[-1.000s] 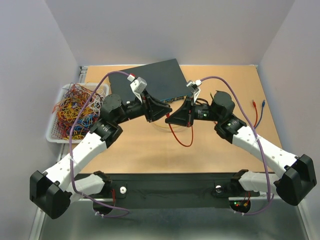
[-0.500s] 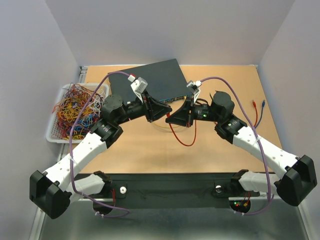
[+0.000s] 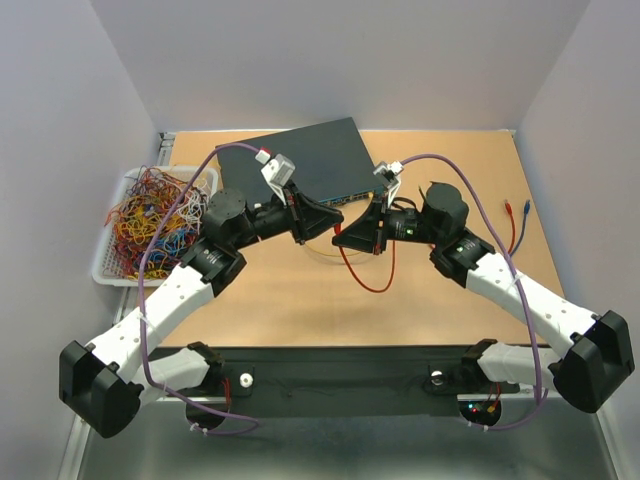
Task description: Insert the plug into the switch port
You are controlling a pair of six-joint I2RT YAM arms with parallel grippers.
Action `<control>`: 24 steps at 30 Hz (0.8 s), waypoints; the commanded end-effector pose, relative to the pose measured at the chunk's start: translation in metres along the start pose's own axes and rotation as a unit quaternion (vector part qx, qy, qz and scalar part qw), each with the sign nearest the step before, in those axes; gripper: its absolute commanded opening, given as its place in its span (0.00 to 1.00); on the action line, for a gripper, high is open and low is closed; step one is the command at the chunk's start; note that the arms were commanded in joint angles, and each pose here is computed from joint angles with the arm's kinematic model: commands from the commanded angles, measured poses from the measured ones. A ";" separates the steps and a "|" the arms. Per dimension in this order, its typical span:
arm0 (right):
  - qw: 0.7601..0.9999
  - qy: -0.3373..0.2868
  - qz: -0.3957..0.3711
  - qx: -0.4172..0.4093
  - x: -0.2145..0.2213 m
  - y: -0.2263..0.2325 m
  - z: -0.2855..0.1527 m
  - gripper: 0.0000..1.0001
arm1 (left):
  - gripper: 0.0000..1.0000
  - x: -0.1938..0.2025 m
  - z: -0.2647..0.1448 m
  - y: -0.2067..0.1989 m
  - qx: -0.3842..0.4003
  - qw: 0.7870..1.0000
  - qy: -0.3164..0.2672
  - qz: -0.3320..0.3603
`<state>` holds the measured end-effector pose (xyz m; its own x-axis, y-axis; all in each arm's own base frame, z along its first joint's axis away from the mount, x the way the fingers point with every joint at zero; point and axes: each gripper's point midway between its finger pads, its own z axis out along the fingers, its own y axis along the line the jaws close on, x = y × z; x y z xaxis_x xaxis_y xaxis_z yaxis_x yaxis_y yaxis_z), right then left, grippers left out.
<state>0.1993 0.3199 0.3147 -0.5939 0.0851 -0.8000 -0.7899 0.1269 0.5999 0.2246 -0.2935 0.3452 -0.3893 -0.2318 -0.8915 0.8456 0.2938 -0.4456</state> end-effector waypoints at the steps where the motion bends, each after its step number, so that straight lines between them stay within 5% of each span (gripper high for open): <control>1: 0.999 -0.026 -0.043 -0.020 -0.025 0.021 -0.003 0.00 | 0.05 -0.018 0.000 -0.008 0.009 0.999 -0.026 0.022; 5: 0.999 -0.032 -0.040 -0.003 -0.028 0.016 -0.003 0.00 | 0.00 -0.016 0.001 -0.005 0.003 1.000 -0.024 0.019; 8: 0.998 -0.034 -0.049 0.028 -0.033 0.009 -0.005 0.43 | 0.00 -0.020 0.000 0.001 -0.016 0.999 -0.032 0.016; 10: 0.995 -0.040 -0.070 0.055 -0.039 0.002 -0.007 0.57 | 0.00 -0.021 -0.001 0.010 -0.045 0.998 -0.034 0.007; 24: 0.961 -0.049 -0.129 0.242 -0.077 -0.026 -0.025 0.46 | 0.00 -0.047 -0.005 0.042 -0.163 0.972 -0.115 -0.125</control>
<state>0.2543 0.2885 0.3566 -0.3919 0.1121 -0.9132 -0.7625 0.5158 0.3906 0.2706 -0.2709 0.3207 -0.5027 -0.3994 -0.7667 0.5660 0.5183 -0.6411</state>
